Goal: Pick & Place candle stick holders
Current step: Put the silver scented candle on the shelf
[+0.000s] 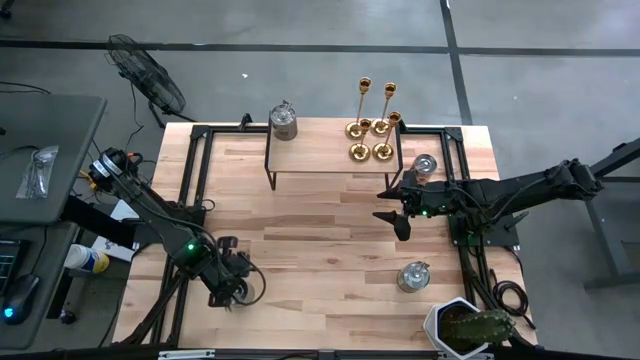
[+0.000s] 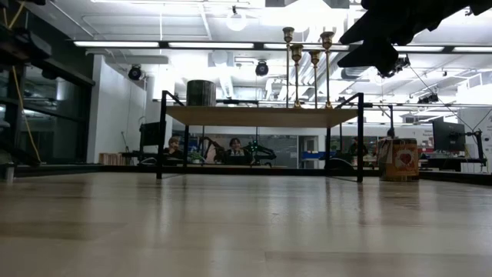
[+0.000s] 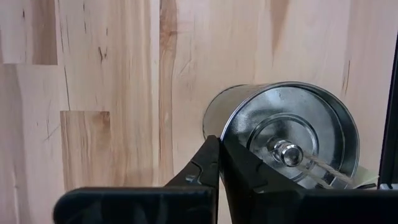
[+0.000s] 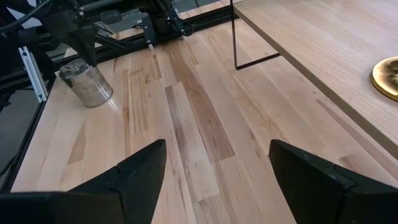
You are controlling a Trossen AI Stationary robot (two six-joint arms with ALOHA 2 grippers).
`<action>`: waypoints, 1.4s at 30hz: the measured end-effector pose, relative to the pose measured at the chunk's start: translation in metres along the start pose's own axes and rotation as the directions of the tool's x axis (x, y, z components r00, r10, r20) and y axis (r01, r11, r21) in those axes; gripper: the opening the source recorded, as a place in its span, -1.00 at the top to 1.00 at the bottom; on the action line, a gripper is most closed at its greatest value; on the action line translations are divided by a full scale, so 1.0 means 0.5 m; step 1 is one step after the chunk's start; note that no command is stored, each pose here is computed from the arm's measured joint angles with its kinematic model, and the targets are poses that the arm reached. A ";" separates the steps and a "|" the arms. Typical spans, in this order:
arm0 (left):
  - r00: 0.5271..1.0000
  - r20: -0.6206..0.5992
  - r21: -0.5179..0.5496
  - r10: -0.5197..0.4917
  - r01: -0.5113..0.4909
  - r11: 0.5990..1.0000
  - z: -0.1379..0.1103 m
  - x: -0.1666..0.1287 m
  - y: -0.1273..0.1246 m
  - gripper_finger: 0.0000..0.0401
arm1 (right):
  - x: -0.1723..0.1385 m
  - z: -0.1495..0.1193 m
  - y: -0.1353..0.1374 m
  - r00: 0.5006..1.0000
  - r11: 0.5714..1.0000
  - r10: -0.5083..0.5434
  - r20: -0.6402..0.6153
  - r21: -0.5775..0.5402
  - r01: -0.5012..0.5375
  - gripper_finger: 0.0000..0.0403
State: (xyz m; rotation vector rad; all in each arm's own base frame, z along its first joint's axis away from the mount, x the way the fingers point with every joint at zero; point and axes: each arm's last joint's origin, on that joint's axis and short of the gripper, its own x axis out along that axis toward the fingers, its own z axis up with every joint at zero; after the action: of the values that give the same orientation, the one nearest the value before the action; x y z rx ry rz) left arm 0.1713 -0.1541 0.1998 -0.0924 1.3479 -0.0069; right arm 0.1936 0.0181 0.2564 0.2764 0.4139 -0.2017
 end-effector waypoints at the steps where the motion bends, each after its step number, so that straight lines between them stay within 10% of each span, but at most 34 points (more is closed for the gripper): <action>1: 1.000 -0.001 -0.010 0.000 0.000 1.000 0.000 0.000 0.000 1.00 | 0.000 0.000 0.000 1.000 1.000 0.000 0.000 0.000 0.000 -0.38; 20: 1.000 -0.012 -0.240 -0.012 0.009 0.971 0.032 -0.026 0.027 1.00 | 0.000 0.000 0.000 1.000 1.000 0.000 0.000 0.000 0.000 -0.38; 42: 0.999 0.043 -0.259 0.000 0.011 0.966 0.067 -0.087 0.022 1.00 | 0.000 0.000 0.000 1.000 1.000 0.000 0.000 0.000 0.000 -0.38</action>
State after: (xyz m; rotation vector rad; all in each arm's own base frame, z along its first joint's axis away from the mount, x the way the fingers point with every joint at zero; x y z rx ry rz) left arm 0.1938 -0.1386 0.2486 -0.3158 1.3007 0.1662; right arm 0.1936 0.0181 0.2564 0.2760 0.4143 -0.2017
